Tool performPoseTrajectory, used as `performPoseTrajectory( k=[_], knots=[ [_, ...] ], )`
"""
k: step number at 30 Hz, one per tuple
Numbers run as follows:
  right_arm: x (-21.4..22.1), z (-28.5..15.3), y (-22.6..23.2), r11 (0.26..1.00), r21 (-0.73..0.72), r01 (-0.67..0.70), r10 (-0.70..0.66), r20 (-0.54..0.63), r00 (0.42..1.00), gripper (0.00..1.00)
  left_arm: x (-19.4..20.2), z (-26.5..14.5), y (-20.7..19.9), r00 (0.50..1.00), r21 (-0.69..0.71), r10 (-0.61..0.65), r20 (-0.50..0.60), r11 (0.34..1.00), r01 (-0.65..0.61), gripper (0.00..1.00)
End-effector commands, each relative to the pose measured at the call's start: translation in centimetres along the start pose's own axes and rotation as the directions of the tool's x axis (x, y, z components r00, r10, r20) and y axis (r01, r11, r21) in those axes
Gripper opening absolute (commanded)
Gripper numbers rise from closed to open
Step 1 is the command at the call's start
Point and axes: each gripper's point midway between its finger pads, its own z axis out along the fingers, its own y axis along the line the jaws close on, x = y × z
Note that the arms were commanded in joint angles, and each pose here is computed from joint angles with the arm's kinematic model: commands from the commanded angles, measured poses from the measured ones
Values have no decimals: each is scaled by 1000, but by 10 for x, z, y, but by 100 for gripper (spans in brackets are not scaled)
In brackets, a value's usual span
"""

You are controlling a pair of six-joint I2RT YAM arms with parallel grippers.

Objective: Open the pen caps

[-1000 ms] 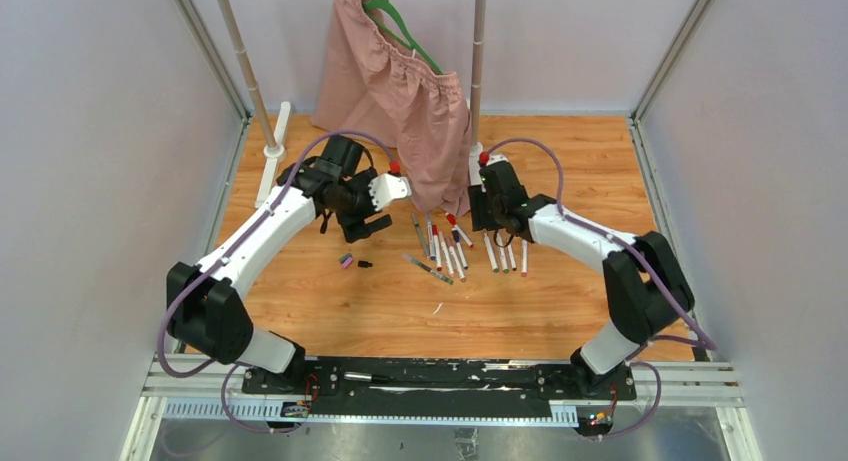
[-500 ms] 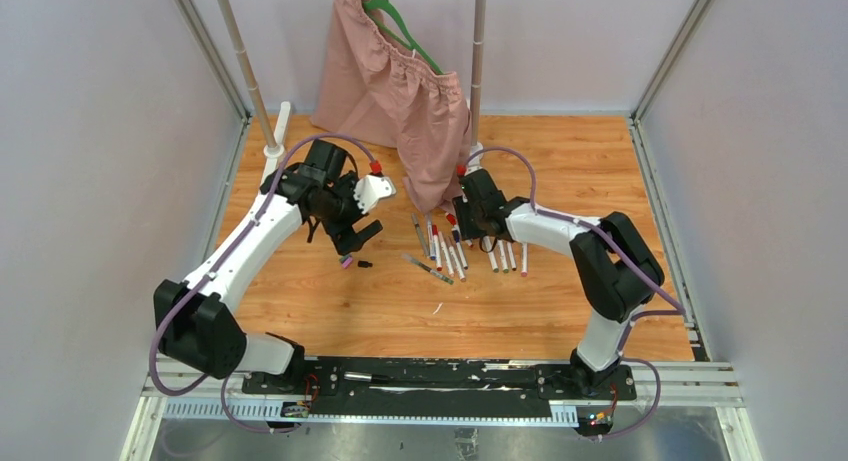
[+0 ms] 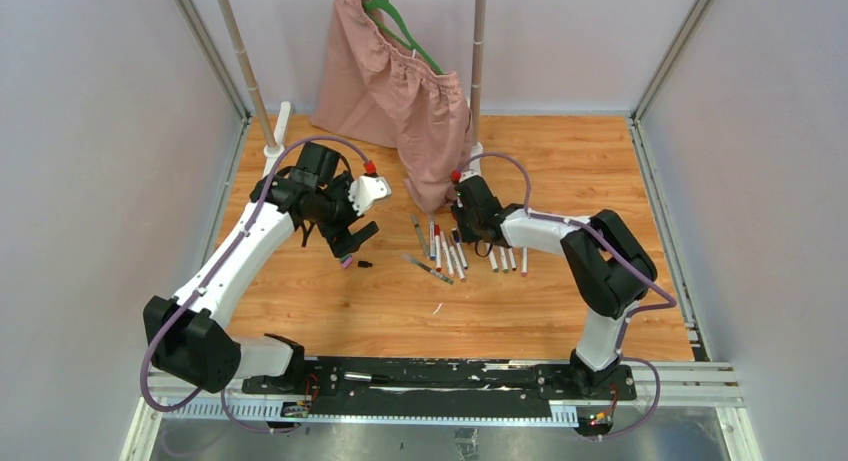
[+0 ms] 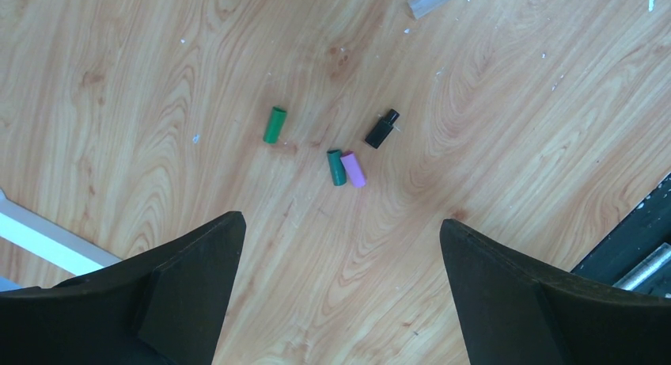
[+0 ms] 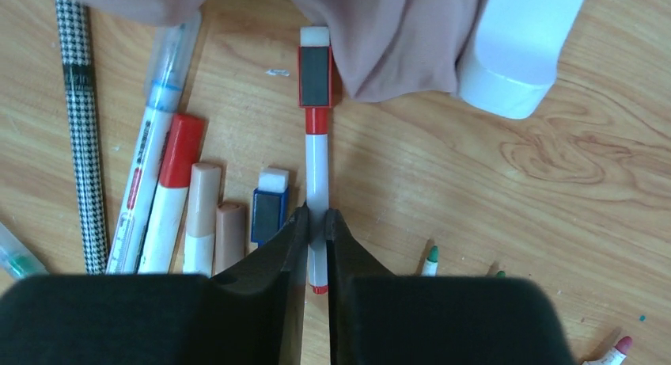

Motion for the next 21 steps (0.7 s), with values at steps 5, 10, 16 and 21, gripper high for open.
performPoseTrajectory(
  k=[5,10,16,21],
  knots=[
    [0,-28,4,999,-1,35,-35,41,999,0,-1,-7,-2,998,5,50,23,999,-50,100],
    [-20,-65,11,998,-61,7,0,112,994,0,-11,-20,-8,982,0,163,99,986,-164,100],
    [-14,-115,45,959,-283,-4,36,107,994,0,-24,-42,-22,909,-40,357,217,933,-357,100],
    [0,-159,93,869,-495,9,31,73,997,0,-32,-59,-33,754,-135,608,248,793,-595,100]
  ],
)
